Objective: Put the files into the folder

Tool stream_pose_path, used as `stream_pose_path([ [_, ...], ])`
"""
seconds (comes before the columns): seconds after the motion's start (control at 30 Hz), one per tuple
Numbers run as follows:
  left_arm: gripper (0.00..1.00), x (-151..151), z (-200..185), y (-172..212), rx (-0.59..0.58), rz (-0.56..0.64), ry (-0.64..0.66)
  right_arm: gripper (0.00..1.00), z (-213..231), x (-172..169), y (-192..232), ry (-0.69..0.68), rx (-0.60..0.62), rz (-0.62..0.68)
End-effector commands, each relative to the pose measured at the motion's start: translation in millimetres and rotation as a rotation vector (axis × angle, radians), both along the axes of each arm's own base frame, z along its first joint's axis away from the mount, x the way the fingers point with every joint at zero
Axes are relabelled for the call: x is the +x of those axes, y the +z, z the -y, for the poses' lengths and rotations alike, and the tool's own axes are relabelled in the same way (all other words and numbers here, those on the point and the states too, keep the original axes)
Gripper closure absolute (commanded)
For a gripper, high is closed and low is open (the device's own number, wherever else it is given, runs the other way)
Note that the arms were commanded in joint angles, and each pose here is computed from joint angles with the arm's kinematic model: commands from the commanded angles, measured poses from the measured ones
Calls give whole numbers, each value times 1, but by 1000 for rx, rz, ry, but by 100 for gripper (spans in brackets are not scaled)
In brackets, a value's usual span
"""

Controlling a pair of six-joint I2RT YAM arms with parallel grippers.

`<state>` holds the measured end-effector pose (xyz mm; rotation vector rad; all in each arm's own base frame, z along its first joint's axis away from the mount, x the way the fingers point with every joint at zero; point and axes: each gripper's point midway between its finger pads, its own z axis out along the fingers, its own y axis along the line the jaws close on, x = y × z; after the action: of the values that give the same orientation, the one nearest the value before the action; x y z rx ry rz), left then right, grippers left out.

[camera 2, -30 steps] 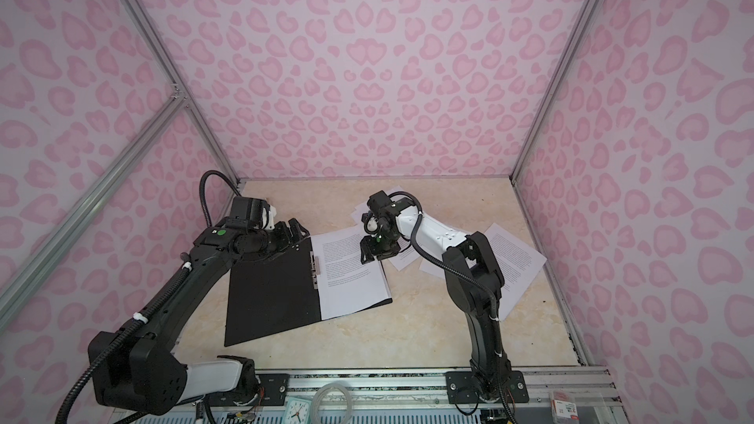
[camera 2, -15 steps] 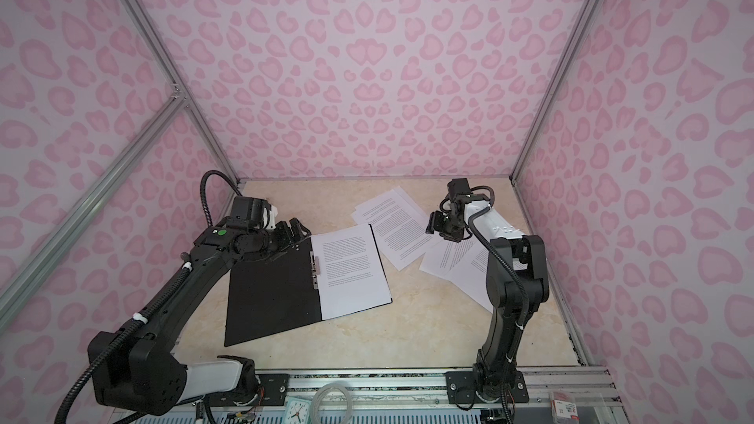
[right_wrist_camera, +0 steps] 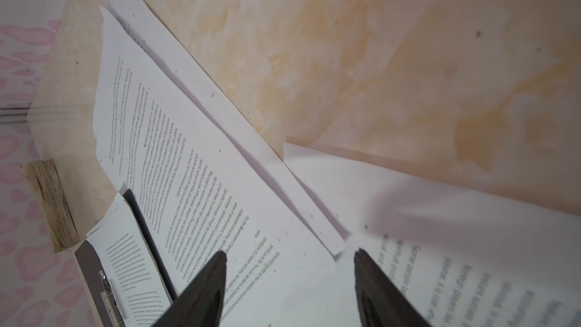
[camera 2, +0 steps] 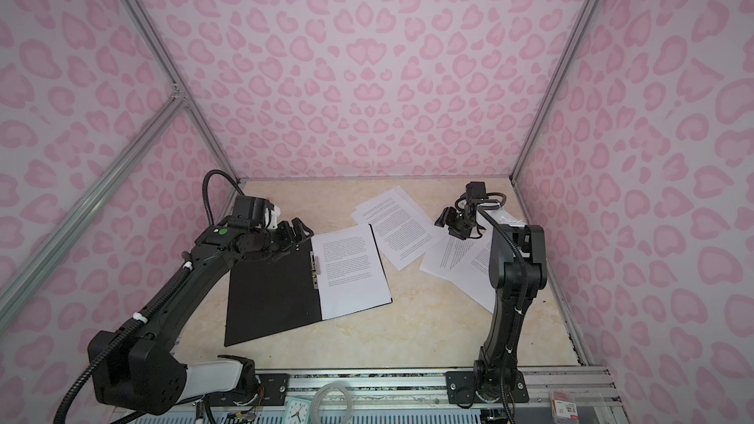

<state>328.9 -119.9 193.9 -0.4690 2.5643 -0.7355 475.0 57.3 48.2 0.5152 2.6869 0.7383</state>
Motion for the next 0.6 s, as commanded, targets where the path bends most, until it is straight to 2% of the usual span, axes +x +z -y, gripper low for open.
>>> stream_pose_path([
  [0.0, 3, 1, 3, 4, -8, 1, -7, 36, -7, 2, -7, 5, 50, -4],
  [0.3, 3, 1, 2, 1, 0, -2, -6, 38, -10, -17, -13, -17, 76, -30],
  [0.57, 3, 2, 3, -2, -3, -7, -8, 38, -26, -16, 1, 14, 183, 19],
])
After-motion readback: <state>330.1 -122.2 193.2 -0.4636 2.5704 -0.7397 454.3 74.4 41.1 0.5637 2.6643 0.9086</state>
